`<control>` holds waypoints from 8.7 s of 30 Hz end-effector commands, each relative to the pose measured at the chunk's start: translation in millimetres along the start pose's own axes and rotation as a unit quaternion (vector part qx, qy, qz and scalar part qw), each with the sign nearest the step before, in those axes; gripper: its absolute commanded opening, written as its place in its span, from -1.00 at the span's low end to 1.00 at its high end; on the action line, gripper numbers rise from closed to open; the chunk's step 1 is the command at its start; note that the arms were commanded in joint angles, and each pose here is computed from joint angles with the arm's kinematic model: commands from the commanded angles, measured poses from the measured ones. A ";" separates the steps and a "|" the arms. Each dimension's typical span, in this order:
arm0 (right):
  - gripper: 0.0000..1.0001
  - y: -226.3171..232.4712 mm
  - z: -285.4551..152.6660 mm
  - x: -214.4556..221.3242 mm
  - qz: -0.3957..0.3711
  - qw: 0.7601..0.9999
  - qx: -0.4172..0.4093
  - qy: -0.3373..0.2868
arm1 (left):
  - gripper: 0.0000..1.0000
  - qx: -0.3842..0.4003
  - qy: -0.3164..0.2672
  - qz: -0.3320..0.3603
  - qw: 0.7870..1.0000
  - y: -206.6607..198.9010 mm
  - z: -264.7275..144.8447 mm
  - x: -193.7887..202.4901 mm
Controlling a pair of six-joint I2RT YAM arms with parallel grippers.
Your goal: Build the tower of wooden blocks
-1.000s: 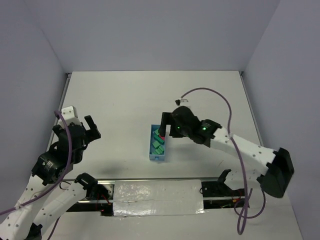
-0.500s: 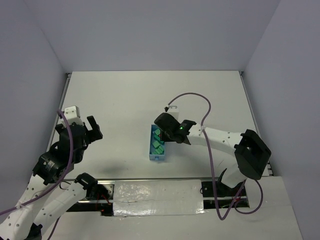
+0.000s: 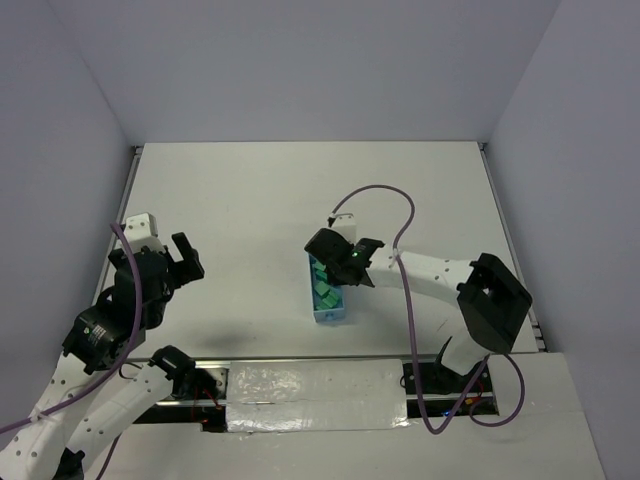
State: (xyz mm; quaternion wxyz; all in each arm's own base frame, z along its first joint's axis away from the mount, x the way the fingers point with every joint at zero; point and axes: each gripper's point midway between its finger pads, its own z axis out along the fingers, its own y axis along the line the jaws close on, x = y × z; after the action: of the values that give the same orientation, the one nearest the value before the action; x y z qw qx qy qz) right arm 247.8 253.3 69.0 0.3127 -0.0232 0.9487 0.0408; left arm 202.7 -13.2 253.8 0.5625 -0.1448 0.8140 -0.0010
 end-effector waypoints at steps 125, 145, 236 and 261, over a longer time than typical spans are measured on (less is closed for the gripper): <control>0.02 -29.2 49.5 -123.8 -0.149 0.965 0.214 -0.024 | 0.99 0.057 0.030 0.043 0.997 -33.2 16.6 9.4; 0.10 -97.0 48.1 -154.9 0.056 0.977 -0.204 0.014 | 0.99 0.067 0.032 0.046 0.996 -37.1 16.6 10.4; 0.99 -263.3 6.2 -337.2 0.077 0.988 0.055 -0.125 | 0.99 0.081 0.064 0.071 0.992 -48.8 24.7 23.3; 0.89 53.6 15.8 -56.7 0.037 0.998 -0.009 -0.055 | 0.99 0.097 0.030 0.048 0.994 -44.9 11.4 10.3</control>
State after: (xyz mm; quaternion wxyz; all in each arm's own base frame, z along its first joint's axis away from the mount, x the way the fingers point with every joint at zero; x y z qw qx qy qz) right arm 281.9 313.3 71.6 0.3238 -0.0178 0.9430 0.0746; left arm 218.3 -55.3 241.3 0.5350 -0.0498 0.8419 -0.0503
